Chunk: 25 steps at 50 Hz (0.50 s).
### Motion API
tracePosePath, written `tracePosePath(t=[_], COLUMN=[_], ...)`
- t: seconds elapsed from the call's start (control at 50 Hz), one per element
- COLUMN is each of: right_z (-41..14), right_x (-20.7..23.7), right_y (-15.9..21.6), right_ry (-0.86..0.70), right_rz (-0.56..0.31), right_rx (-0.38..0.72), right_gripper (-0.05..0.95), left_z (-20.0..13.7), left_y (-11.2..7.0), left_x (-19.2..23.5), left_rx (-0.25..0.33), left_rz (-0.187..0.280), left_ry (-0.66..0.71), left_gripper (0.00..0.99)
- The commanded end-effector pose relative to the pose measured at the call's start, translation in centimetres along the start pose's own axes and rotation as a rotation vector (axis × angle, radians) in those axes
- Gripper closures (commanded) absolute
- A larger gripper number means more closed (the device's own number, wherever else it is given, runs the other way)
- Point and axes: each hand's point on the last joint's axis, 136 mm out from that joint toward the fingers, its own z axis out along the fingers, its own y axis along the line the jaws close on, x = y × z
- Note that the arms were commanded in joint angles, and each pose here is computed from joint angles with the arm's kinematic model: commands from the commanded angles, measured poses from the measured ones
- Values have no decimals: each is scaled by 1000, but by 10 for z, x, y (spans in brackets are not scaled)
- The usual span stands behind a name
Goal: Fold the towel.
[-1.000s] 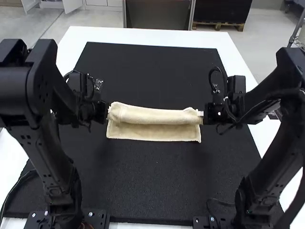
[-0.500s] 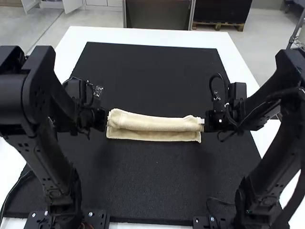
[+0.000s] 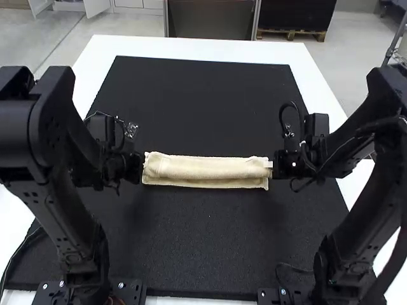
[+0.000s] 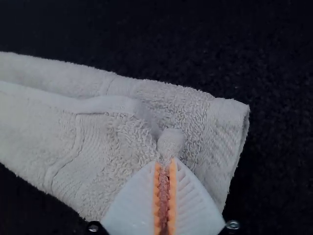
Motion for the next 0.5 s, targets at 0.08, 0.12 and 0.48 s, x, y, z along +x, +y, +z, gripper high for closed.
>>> tracePosePath(t=[0.08,0.12,0.48], right_z=[-4,-4,-5], right_x=[-10,-10,-16], right_y=[-7,-6,-14], right_ry=[-39,-40,-57], right_rz=[-26,-26,-26], right_rx=[29,28,67], right_gripper=[392,352,-5], left_z=[-4,-4,-5], left_y=[9,10,19], left_x=[-8,-8,-16], left_rx=[-37,-45,-94], left_rz=[21,21,36], left_ry=[-30,-29,-58], left_gripper=[708,616,113])
